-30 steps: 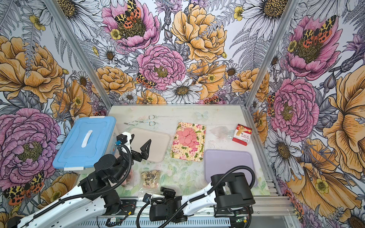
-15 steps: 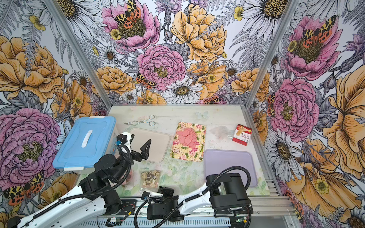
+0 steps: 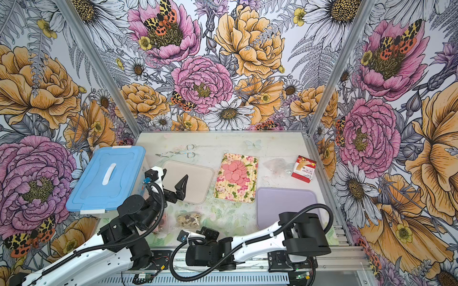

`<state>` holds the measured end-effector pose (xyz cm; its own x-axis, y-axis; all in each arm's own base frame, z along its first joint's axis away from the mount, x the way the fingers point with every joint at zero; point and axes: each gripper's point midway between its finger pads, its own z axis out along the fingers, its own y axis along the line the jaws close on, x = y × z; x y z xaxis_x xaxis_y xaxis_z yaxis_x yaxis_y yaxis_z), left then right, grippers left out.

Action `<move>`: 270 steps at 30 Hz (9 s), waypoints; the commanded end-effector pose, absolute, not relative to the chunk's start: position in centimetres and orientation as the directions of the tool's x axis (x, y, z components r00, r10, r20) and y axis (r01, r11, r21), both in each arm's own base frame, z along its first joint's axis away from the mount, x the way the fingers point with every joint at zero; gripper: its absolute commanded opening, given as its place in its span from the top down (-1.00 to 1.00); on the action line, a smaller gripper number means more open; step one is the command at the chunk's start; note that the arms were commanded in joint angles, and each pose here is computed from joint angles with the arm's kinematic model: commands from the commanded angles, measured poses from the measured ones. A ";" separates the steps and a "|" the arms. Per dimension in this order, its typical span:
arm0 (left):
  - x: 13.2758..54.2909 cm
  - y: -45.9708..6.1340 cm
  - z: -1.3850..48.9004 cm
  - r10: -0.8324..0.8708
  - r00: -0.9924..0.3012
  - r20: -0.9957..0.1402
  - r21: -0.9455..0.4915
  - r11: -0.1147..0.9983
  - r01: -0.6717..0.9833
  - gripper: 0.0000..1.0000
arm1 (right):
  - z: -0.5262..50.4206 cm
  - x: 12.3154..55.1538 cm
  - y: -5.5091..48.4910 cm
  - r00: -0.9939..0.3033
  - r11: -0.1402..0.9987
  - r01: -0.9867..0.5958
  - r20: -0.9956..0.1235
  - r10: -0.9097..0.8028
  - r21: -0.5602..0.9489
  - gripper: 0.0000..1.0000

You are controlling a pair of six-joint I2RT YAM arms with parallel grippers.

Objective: Pour cookies out of the ziploc bag
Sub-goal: Pick up the ziploc bag from the center of the board, then adjust the ziploc bag at the center of the board.

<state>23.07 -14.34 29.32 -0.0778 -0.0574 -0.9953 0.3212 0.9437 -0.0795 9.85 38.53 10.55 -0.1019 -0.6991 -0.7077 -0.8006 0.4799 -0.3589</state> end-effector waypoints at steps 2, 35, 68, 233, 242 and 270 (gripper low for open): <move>23.4 -13.2 29.4 -0.049 -0.047 -0.998 -0.059 0.964 0.260 -0.98 | 14.3 11.4 36.5 -0.210 0.556 -0.798 -0.758 -0.617 -0.232 1.00; 19.1 -26.0 27.3 0.177 -0.047 -0.983 0.068 0.592 0.803 -0.57 | 17.2 16.4 24.9 -0.547 0.824 -0.559 -0.706 -0.450 -0.092 1.00; 17.9 -30.7 17.9 0.481 -0.129 -0.867 -0.001 0.256 0.967 0.04 | 17.9 16.6 22.4 -0.544 0.830 -0.555 -0.733 -0.408 -0.050 1.00; 16.0 -32.4 12.3 0.479 -0.117 -0.870 0.003 0.243 0.970 1.00 | 16.8 16.4 24.2 -0.342 0.612 -0.733 -0.939 0.043 0.295 0.09; 14.5 -32.0 13.2 0.452 -0.079 -0.888 0.021 0.211 0.977 1.00 | 16.1 16.0 23.4 -0.375 0.615 -0.719 -0.926 0.048 0.323 0.11; 14.4 -32.4 13.3 0.450 -0.071 -0.890 0.015 0.186 0.983 1.00 | 13.1 15.3 28.1 -0.396 0.484 -0.817 -0.915 -0.078 0.312 0.20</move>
